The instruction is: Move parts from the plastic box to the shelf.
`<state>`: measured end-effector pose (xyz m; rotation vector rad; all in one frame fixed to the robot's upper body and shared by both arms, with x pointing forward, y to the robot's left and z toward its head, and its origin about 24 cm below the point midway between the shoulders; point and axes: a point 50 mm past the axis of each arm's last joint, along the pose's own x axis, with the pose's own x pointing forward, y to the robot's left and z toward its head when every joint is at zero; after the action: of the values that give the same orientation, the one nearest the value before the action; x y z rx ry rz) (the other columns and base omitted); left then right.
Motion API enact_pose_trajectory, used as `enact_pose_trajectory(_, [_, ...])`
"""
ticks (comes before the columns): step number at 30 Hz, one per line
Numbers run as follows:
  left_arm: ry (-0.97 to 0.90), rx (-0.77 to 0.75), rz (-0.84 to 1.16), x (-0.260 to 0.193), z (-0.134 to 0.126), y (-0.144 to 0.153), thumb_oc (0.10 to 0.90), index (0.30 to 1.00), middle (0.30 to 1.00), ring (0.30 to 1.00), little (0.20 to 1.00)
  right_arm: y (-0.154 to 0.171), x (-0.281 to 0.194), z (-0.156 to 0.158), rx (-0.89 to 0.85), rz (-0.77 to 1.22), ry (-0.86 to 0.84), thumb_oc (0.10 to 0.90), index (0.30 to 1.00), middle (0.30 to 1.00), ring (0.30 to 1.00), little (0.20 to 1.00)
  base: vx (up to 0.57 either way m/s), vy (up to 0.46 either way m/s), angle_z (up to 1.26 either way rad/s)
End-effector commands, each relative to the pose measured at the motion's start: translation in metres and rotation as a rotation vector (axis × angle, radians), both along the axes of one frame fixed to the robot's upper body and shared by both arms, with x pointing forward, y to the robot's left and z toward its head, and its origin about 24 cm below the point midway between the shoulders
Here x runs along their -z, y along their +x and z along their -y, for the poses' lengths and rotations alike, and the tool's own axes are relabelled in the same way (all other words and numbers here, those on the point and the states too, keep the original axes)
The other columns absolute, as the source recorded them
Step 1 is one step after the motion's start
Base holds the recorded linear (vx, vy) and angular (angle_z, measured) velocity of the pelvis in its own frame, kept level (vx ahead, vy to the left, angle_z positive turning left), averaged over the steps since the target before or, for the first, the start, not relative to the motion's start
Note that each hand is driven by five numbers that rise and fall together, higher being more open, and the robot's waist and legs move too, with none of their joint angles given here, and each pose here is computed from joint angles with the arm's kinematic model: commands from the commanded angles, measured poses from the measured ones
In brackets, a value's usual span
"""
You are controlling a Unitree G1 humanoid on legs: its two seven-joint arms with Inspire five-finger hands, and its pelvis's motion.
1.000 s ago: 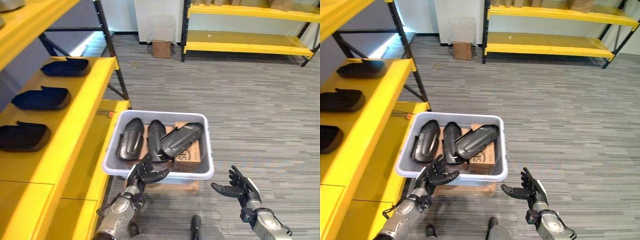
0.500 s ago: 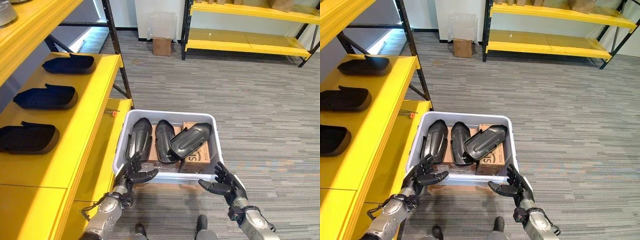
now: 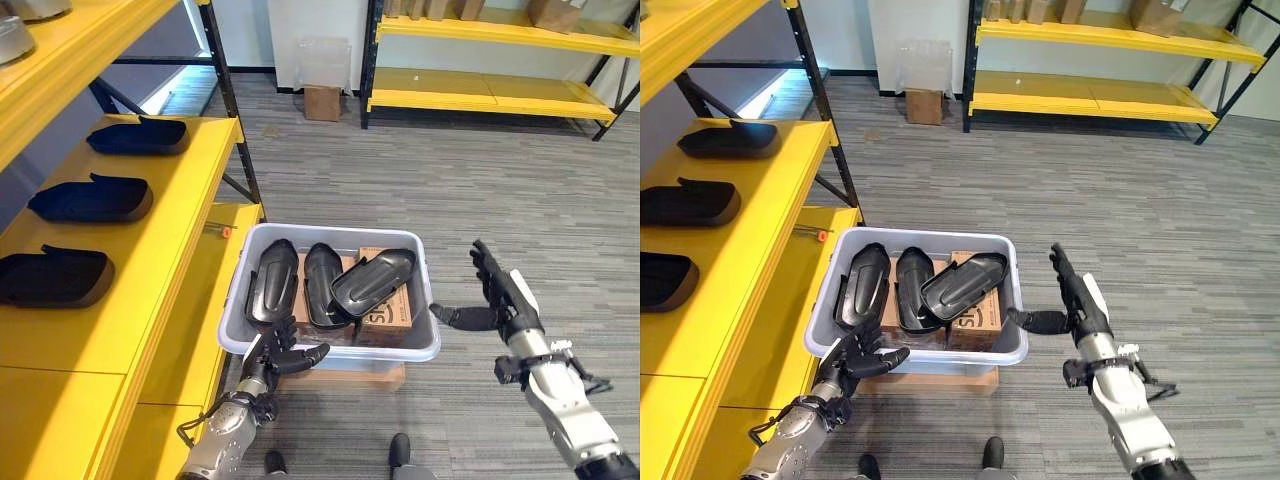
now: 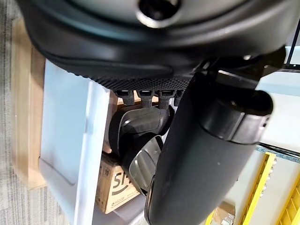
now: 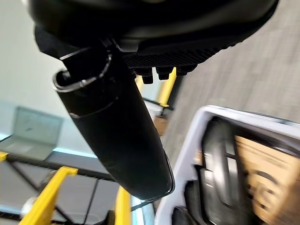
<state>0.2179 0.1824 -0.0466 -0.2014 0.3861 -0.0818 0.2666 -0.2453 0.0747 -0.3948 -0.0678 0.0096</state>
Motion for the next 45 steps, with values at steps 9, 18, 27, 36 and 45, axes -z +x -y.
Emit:
enact_pose_trajectory(9, [-0.028, 0.196, 0.187, -0.037, 0.028, 0.024, 0.900, 1.000, 1.000, 1.000, 1.000, 0.084, -0.091, -0.037, -0.095, 0.248, -0.284, 0.900, 1.000, 1.000, 1.000, 1.000, -0.02, 0.005, 0.06])
enact_pose_trajectory(18, [-0.035, 0.199, 0.184, -0.041, 0.027, 0.027, 0.900, 1.000, 1.000, 1.000, 1.000, 0.133, -0.096, -0.087, -0.084, 0.137, -0.282, 0.900, 1.000, 1.000, 1.000, 1.000, -0.06, 0.005, 0.01])
enact_pose_trajectory(27, [-0.017, 0.200, 0.197, -0.046, 0.028, 0.035, 0.900, 1.000, 1.000, 1.000, 1.000, 0.143, -0.101, -0.140, -0.125, 0.119, -0.131, 0.900, 1.000, 1.000, 1.000, 1.000, -0.04, 0.013, 0.05])
enact_pose_trajectory(36, [-0.002, 0.187, 0.231, -0.057, 0.028, 0.044, 0.900, 1.000, 1.000, 1.000, 1.000, 0.142, -0.116, -0.175, -0.155, 0.146, 0.011, 0.900, 1.000, 1.000, 1.000, 1.000, -0.02, 0.015, 0.07])
enact_pose_trajectory(45, [0.021, 0.169, 0.249, -0.062, 0.024, 0.049, 0.900, 1.000, 1.000, 1.000, 1.000, 0.141, -0.123, -0.184, -0.136, 0.164, 0.115, 0.900, 1.000, 1.000, 1.000, 1.000, 0.00, 0.019, 0.05])
